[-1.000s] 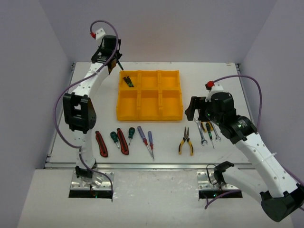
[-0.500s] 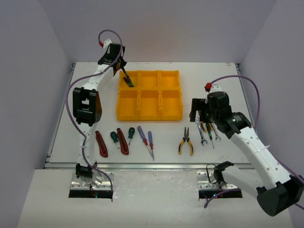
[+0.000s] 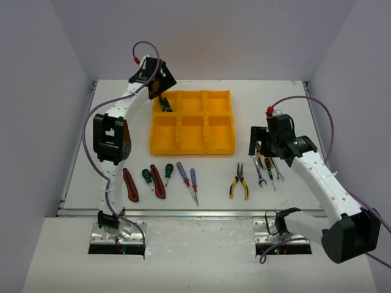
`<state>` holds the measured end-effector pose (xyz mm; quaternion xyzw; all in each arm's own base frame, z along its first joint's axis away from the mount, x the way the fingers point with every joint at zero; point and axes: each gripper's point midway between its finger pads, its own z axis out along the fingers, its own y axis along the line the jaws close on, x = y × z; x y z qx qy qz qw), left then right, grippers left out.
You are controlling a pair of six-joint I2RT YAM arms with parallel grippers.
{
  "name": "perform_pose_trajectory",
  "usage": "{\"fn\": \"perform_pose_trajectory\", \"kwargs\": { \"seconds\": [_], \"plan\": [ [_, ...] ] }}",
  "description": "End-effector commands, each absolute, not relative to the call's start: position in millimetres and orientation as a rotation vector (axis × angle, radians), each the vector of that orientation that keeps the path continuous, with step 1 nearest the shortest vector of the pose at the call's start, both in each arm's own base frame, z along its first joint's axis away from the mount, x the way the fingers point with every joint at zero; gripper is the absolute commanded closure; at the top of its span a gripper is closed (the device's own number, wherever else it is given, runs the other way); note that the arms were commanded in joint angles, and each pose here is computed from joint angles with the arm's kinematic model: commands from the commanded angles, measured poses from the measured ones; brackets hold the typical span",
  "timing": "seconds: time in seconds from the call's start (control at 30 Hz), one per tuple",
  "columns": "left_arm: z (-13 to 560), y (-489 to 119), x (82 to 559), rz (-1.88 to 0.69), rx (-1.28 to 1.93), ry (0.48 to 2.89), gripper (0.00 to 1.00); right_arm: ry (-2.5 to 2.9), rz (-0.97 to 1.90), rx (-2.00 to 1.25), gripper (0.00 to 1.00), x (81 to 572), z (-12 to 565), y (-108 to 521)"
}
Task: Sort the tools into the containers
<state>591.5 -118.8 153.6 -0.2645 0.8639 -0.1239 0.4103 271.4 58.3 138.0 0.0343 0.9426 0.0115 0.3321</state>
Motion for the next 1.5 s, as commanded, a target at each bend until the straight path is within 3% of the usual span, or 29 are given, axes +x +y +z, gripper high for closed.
{"fn": "perform_pose_trajectory", "kwargs": {
  "seconds": [0.0,0.03,0.1,0.13,0.27,0.5,0.67,1.0,1.1,1.27,1.33,1.47],
  "plan": [
    [364.3,-124.0,550.6,-0.509,-0.52,1.824,0.12,2.514,-0.021,0.085,0.03,274.0,125.4,47.2],
    [376.1,-121.5,537.0,-0.515,-0.51,1.811,0.11,2.531,-0.04,0.087,0.06,272.6,120.3,44.9],
    [433.6,-119.1,466.8,-0.552,-0.465,1.706,0.01,2.586,-0.136,0.142,0.29,268.1,105.0,26.5],
    [411.6,-118.5,465.1,-0.53,-0.473,1.741,0.0,2.605,-0.152,0.154,0.31,266.3,99.3,22.0],
    [417.0,-115.3,364.2,-0.62,-0.417,1.644,0.0,2.716,-0.171,0.161,0.55,260.4,70.8,18.5],
    [324.8,-117.1,311.9,-0.573,-0.275,1.867,0.0,2.881,-0.231,0.249,0.67,246.8,23.4,-0.4],
    [280.2,-104.9,301.5,-0.475,-0.257,1.948,0.0,2.957,-0.196,0.219,0.7,245.3,1.2,2.0],
    [266.9,-114.7,304.5,-0.506,-0.214,1.982,0.0,3.003,-0.118,0.195,0.85,241.6,-19.9,10.9],
    [270.2,-122.0,305.3,-0.545,-0.19,1.982,0.0,2.957,-0.074,0.188,1.0,245.9,-6.0,16.6],
    [284.2,-157.6,297.2,-0.798,-0.125,1.946,0.0,2.827,-0.069,0.198,1.0,252.6,39.7,18.7],
    [294.7,-192.3,286.7,-1.046,-0.019,1.869,0.0,2.724,0.011,0.166,1.0,259.5,75.5,29.4],
    [312.8,-249.3,267.0,-1.444,0.102,1.703,0.0,2.501,0.483,-0.149,1.0,268.5,130.8,111.6]
  ]
}}
